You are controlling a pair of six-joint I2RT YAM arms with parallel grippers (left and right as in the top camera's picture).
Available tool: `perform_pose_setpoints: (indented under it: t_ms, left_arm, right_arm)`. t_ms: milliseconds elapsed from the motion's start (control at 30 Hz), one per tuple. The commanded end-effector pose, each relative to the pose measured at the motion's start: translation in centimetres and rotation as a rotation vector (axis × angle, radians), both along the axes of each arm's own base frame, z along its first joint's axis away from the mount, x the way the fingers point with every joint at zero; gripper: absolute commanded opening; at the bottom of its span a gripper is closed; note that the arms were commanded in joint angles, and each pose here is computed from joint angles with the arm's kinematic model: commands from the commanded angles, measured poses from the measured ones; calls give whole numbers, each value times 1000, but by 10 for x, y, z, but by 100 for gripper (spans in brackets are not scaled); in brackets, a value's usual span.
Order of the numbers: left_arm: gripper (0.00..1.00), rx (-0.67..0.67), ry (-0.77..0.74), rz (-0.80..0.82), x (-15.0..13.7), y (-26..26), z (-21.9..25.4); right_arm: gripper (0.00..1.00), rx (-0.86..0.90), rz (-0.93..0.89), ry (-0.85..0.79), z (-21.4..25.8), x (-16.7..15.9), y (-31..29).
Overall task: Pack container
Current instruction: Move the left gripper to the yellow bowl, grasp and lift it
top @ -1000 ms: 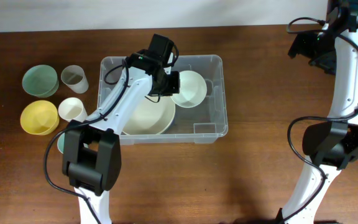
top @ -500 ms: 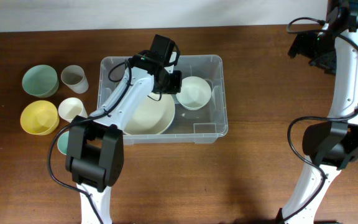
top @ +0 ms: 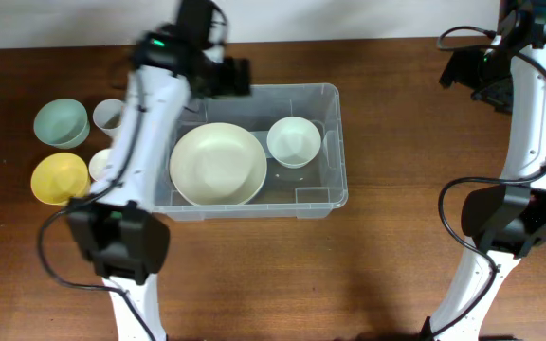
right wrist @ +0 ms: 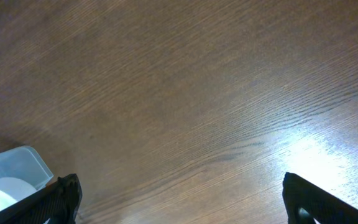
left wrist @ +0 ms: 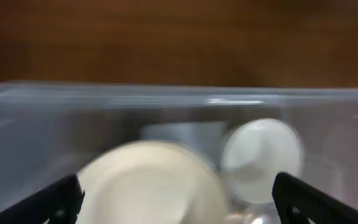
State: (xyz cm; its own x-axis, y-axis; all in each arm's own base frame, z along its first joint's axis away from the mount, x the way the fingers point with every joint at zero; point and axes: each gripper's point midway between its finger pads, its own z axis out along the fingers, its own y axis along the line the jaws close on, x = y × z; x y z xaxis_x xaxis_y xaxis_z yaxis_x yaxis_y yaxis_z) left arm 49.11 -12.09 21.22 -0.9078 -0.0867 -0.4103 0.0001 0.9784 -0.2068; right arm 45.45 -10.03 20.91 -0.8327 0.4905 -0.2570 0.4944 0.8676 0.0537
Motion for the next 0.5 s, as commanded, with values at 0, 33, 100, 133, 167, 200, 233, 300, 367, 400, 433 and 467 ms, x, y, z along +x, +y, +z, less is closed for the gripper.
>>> perform_pose_setpoints:
  t_ms: [0, 33, 100, 133, 167, 200, 233, 300, 367, 400, 433, 467]
  left_arm:
    - [99, 103, 14, 365, -15, 112, 36]
    - [99, 106, 53, 470, -24, 140, 34]
    - [99, 75, 151, 688, -50, 193, 25]
    - [99, 62, 182, 764, -59, 210, 21]
    - [99, 35, 237, 915, -77, 241, 15]
    - [99, 22, 263, 992, -86, 258, 10]
    - [99, 8, 294, 1080, -99, 280, 4]
    - [99, -11, 338, 1165, -114, 300, -8]
    - [99, -23, 388, 1214, -127, 316, -22]
    - [100, -24, 411, 1233, -133, 323, -31]
    - [99, -25, 436, 1253, -139, 329, -43]
    - [100, -26, 449, 1262, -142, 333, -51]
  right_arm:
    - [99, -11, -8, 12, -4, 0, -1]
    - [99, -11, -8, 12, -4, 0, -2]
    - [99, -11, -8, 12, -4, 0, -1]
    - [99, -11, -8, 12, -4, 0, -1]
    - [99, -11, -8, 12, -4, 0, -2]
    - [99, -11, -8, 12, -4, 0, -2]
    - [99, -11, -8, 12, -4, 0, -1]
    - [99, -11, -8, 12, -4, 0, -1]
    - [99, -11, -8, 12, -4, 0, -1]
    - [99, -11, -8, 12, -4, 0, -1]
    - [99, -11, -8, 12, -4, 0, -1]
    - [99, -11, -8, 12, -4, 0, -1]
